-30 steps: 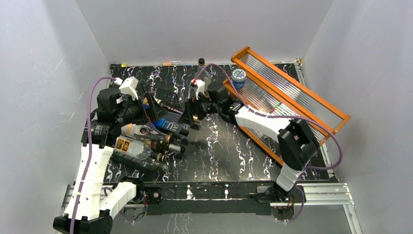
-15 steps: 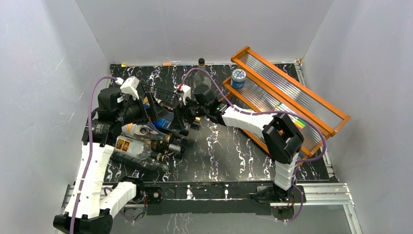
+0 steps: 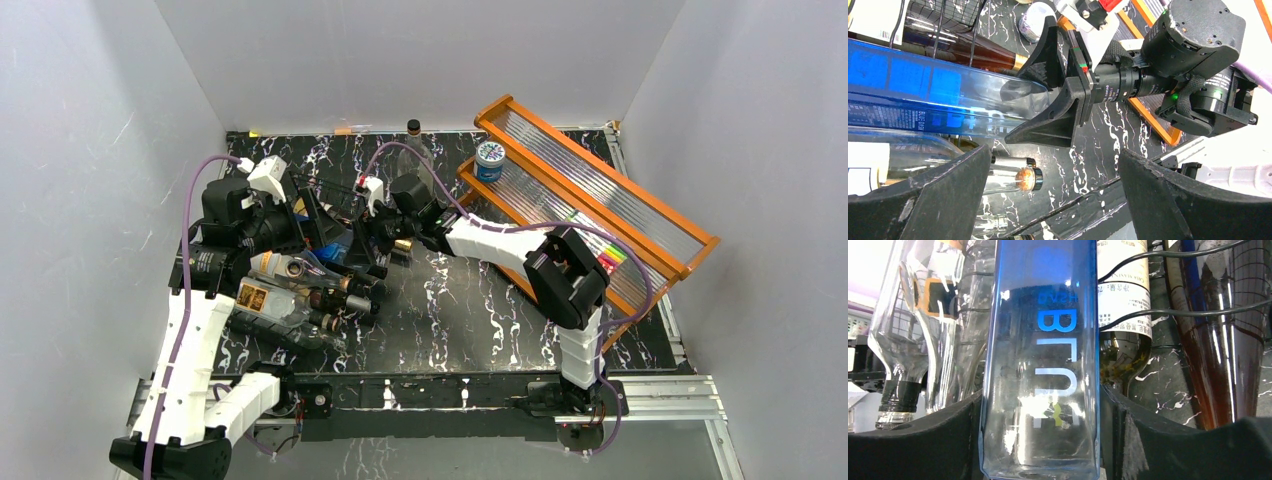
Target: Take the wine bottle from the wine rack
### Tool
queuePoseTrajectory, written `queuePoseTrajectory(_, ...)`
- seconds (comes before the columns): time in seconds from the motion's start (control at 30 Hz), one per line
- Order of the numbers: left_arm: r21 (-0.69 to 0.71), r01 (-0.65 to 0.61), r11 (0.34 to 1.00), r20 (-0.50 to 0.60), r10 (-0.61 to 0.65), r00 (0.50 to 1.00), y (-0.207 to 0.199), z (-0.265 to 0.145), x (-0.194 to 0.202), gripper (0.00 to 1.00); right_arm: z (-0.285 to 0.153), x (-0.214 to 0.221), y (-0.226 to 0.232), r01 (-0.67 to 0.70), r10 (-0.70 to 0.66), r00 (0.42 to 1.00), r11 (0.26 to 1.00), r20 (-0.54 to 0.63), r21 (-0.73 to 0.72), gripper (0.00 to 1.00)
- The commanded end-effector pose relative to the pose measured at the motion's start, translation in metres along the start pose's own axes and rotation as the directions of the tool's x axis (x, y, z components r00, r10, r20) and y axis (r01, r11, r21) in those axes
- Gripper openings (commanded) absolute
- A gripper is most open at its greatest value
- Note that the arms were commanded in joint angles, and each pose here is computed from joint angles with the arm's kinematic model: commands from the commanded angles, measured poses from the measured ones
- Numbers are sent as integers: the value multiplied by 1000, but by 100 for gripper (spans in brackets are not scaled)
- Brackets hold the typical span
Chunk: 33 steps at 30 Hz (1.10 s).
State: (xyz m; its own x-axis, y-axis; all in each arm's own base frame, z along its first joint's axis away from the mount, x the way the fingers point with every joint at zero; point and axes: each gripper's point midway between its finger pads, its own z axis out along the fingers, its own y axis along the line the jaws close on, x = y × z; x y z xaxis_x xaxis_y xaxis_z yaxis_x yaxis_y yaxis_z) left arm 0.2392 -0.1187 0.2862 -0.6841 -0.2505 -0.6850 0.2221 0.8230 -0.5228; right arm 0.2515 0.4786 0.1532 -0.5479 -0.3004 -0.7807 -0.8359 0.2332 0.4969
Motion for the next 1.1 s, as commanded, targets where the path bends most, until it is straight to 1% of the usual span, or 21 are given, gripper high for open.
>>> queuePoseTrajectory(0.0,18,-10,1000,33,10,999,-10,-9,-8,98,0,-40,24,61,-53,994,995,94,-75,70)
queuePoseTrajectory(0.17,15,-5,1000,31,4,1000,-9,-8,-8,98,-4,-43,33,16,-6,996,993,91,-116,48)
queuePoseTrajectory(0.3,12,-2,1000,31,2,1000,-9,-8,-9,98,-12,-51,42,-44,59,993,989,106,-143,32)
queuePoseTrajectory(0.43,11,1,1000,36,-1,999,-9,-9,-10,98,-19,-58,47,-134,157,980,975,123,-180,27)
queuePoseTrajectory(0.5,10,1,1000,40,-2,999,-10,-9,-12,98,-22,-60,49,-181,207,971,963,120,-200,21)
queuePoseTrajectory(0.6,12,0,1000,45,0,999,-11,-10,-14,98,-27,-65,51,-243,275,953,944,125,-223,15)
queuePoseTrajectory(0.7,12,-2,1000,50,1,999,-12,-11,-15,98,-34,-75,50,-283,324,935,926,140,-251,12)
queuePoseTrajectory(0.8,14,-2,1000,50,2,999,-12,-12,-16,98,-41,-80,49,-332,381,915,899,134,-286,7)
queuePoseTrajectory(0.9,20,-3,1000,49,2,999,-14,-12,-16,98,-48,-84,51,-357,413,901,879,131,-316,6)
queuePoseTrajectory(1.07,29,-14,999,49,12,999,-16,-12,-19,98,-57,-91,56,-351,415,898,877,146,-329,5)
